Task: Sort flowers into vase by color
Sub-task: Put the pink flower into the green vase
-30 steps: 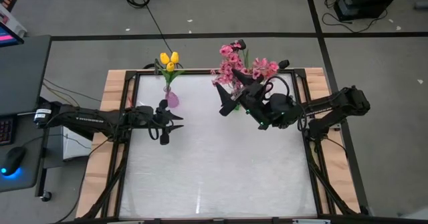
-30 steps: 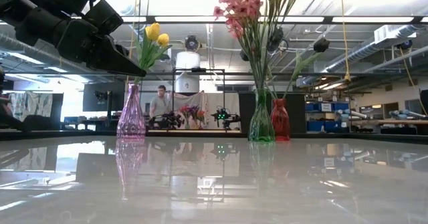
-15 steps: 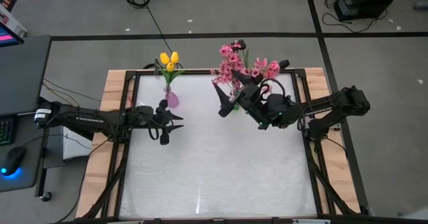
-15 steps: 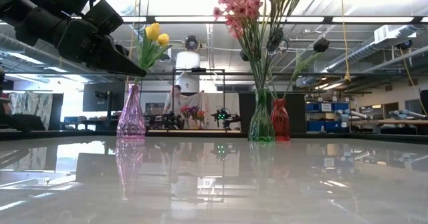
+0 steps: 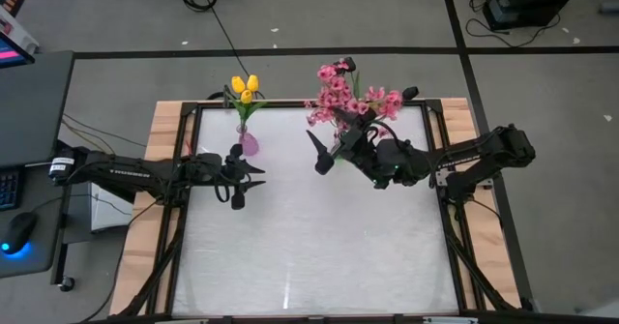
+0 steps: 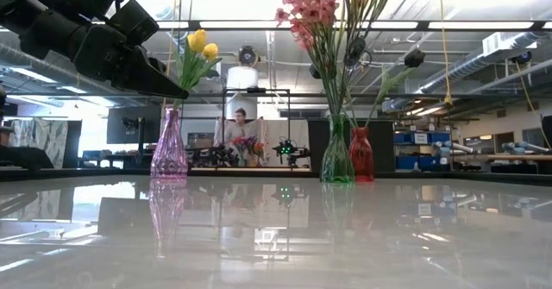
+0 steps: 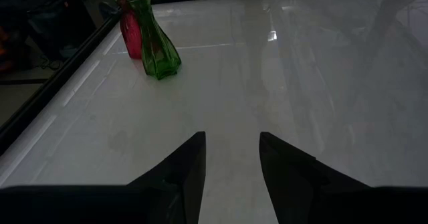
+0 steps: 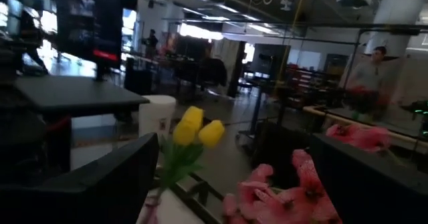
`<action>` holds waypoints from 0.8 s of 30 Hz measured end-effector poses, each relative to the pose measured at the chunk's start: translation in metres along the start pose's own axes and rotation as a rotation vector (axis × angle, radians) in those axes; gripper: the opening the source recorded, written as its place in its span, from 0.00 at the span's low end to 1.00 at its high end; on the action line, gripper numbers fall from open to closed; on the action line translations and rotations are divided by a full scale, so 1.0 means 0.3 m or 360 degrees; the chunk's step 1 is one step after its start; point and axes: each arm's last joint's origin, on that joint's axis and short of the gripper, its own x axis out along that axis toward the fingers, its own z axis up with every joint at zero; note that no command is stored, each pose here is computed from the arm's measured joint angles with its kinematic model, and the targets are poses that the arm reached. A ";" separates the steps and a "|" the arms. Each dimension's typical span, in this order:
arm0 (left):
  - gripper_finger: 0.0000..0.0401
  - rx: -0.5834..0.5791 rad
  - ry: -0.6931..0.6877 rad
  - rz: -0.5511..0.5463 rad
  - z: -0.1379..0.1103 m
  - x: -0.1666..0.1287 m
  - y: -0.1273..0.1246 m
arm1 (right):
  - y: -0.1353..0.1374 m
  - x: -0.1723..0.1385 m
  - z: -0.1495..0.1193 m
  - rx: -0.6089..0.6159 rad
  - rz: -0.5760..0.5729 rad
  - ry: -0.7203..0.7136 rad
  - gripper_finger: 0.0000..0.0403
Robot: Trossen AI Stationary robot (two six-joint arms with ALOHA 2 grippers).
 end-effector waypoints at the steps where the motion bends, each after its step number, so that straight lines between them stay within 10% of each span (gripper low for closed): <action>1: 0.37 0.0000 0.0000 0.0000 0.000 0.000 0.000 | 0.002 -0.001 0.001 0.0020 0.0014 -0.0005 0.98; 9: 0.37 0.0000 0.0000 0.0000 0.000 0.000 0.000 | 0.025 -0.018 0.026 0.0415 0.0281 -0.0114 0.98; 24: 0.37 0.0000 0.0000 0.0000 0.000 0.000 0.000 | 0.018 -0.007 0.009 0.0045 0.0226 -0.0079 0.98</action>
